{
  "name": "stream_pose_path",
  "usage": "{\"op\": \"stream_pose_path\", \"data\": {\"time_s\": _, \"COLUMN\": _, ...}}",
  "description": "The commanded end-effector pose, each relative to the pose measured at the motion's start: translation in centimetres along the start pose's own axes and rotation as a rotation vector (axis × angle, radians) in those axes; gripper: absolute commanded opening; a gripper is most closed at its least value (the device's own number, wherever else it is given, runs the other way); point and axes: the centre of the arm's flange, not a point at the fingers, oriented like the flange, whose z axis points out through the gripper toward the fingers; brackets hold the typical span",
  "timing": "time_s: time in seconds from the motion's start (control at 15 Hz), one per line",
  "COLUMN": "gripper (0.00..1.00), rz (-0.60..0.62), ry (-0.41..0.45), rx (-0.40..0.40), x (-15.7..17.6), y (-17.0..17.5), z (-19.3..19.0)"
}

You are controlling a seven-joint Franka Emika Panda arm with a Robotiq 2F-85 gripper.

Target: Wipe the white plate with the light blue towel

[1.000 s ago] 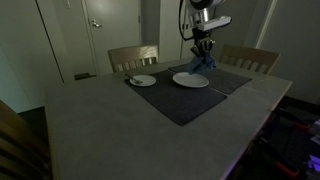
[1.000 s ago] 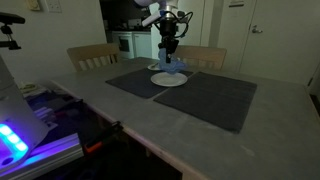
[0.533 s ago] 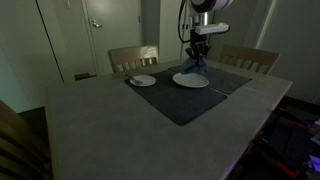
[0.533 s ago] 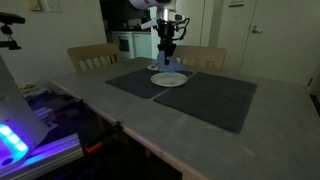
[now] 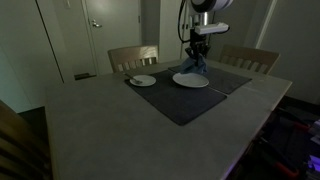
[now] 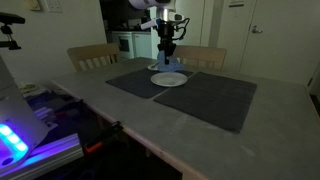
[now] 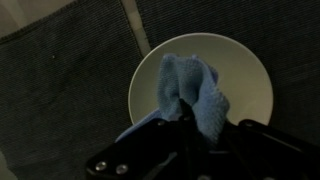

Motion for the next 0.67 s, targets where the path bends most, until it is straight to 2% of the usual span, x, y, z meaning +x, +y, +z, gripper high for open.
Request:
{"op": "stream_pose_path", "data": {"time_s": 0.0, "gripper": 0.02, "rz": -0.004, "ry": -0.007, "rx": 0.004, "x": 0.3, "y": -0.2, "z": 0.3}}
{"op": "stream_pose_path", "data": {"time_s": 0.27, "gripper": 0.02, "rz": -0.011, "ry": -0.009, "rx": -0.011, "x": 0.9, "y": -0.6, "z": 1.6}}
{"op": "stream_pose_path", "data": {"time_s": 0.6, "gripper": 0.02, "rz": 0.003, "ry": -0.058, "rx": -0.019, "x": 1.7, "y": 0.1, "z": 4.6}}
